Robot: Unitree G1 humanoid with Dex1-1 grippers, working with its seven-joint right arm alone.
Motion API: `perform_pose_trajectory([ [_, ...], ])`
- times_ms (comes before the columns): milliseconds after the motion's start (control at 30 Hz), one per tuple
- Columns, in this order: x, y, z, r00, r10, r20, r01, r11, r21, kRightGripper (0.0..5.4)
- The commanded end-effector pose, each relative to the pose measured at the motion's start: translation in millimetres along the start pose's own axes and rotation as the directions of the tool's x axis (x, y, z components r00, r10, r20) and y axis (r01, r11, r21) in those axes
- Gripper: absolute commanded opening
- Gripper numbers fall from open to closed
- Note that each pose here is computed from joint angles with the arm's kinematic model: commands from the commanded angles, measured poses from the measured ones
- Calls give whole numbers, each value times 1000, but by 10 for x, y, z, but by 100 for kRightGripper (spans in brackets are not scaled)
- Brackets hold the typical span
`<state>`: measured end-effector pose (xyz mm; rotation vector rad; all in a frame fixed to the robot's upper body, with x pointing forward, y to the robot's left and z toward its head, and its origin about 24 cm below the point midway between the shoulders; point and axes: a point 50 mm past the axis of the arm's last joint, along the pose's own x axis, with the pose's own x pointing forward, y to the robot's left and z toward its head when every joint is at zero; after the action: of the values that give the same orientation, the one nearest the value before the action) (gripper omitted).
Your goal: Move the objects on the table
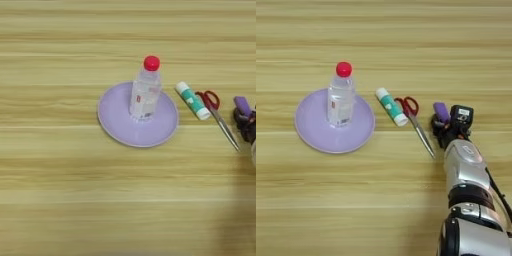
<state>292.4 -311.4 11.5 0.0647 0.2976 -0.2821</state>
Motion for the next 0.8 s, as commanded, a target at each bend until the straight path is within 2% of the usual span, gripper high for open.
perform_pose_trajectory([
  [33, 65, -10, 314, 996, 3, 88, -2, 1000, -17, 179],
  [167, 64, -8, 315, 996, 4, 90, -2, 1000, -17, 143],
  [700, 49, 17, 346, 994, 8, 110, -5, 1000, -25, 143],
  [800, 39, 18, 374, 991, 4, 133, 2, 999, -51, 143],
])
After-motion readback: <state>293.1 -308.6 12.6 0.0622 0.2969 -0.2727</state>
